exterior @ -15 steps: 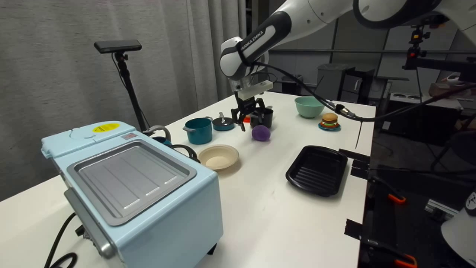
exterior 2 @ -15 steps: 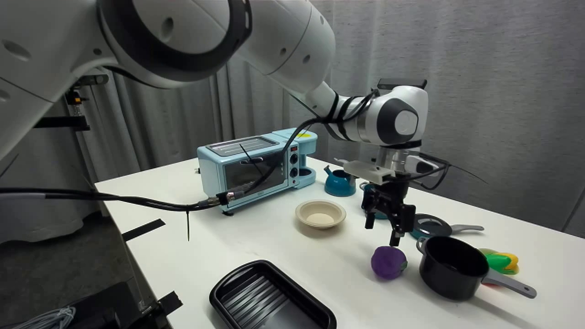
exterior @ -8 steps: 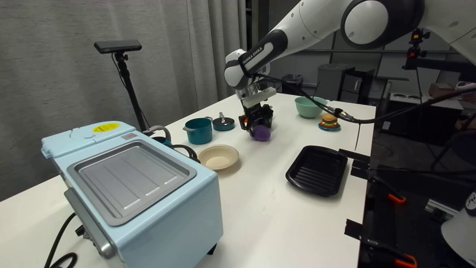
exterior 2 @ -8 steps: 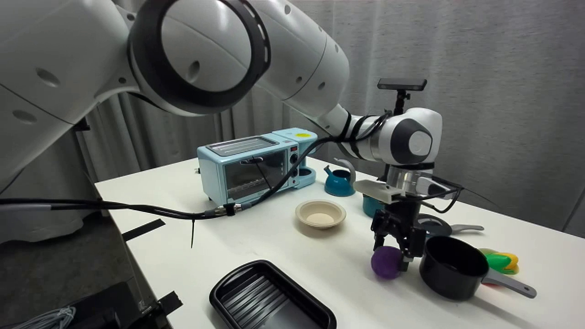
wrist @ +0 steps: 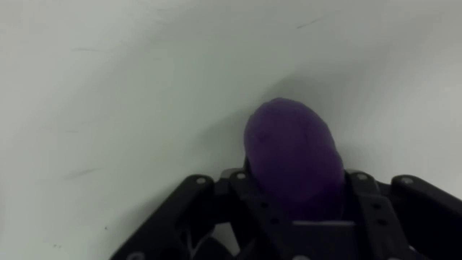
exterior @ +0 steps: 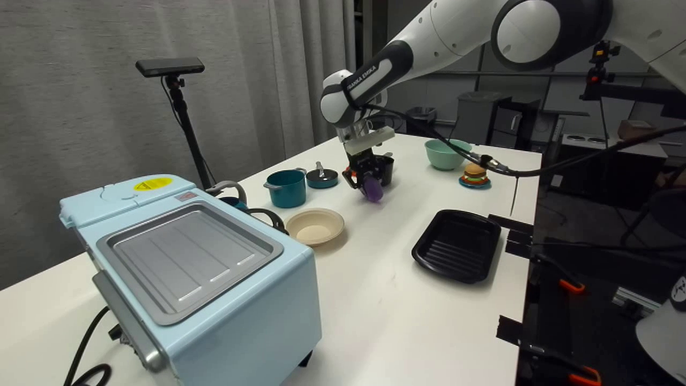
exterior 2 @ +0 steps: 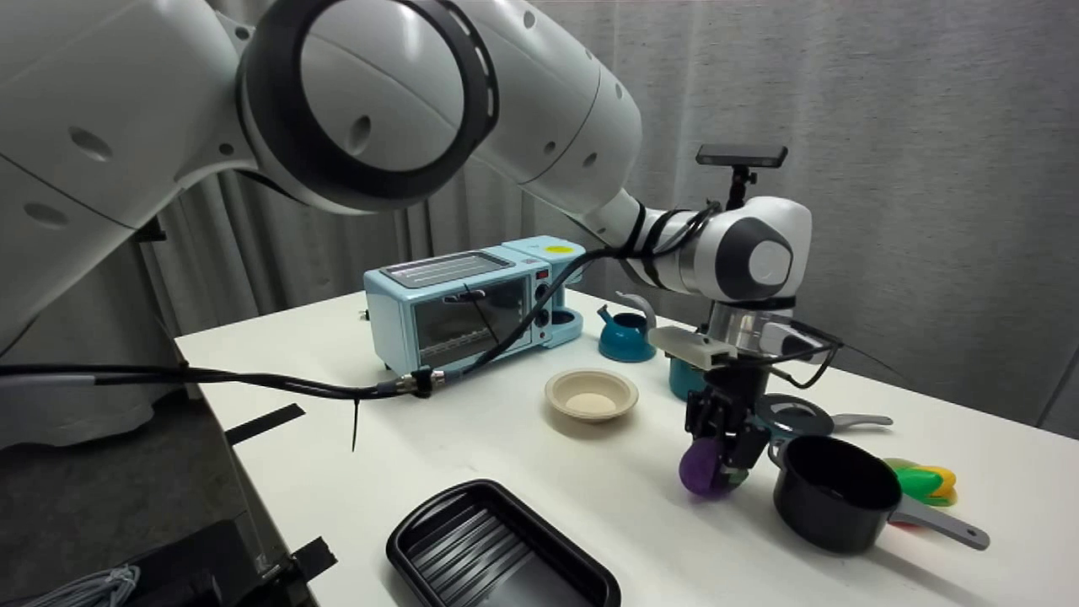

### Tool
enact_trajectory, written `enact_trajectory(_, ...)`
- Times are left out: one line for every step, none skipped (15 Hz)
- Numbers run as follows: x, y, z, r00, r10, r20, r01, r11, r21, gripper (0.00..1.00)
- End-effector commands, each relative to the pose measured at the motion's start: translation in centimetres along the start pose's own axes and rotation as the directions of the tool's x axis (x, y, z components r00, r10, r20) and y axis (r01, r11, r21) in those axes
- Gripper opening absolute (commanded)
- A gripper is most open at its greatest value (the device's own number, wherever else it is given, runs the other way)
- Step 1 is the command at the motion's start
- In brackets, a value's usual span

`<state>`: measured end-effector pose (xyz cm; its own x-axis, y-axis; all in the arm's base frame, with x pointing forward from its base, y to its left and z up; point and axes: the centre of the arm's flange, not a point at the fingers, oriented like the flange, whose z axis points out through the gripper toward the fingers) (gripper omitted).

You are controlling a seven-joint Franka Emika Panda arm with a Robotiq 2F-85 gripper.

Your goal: Pick the purple object and put it in the bowl

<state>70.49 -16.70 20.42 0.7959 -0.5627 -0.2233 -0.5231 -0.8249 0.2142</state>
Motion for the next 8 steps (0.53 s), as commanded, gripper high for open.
enact_trajectory(-3.9,-0.3,-5.7,0.998,-0.027,-0.049,0.029,0.998,0.055,0.11)
enact_trajectory(-4.5,-0.3,-7.8,0.997,-0.047,-0.068,0.051,0.997,0.059,0.09)
enact_trajectory(-5.4,-0.5,-9.6,0.994,-0.059,-0.089,0.066,0.995,0.07,0.08)
enact_trajectory(-6.6,-0.7,-11.4,0.991,-0.075,-0.114,0.086,0.993,0.087,0.06)
enact_trajectory(-7.9,-1.3,-13.1,0.985,-0.095,-0.144,0.11,0.989,0.1,0.04)
enact_trajectory(-9.4,-2.1,-14.5,0.978,-0.119,-0.172,0.139,0.985,0.107,0.07)
enact_trajectory(-10.8,-2.7,-15.7,0.971,-0.141,-0.193,0.165,0.979,0.116,0.06)
enact_trajectory(-12.4,-3.6,-16.6,0.963,-0.162,-0.215,0.192,0.973,0.127,0.05)
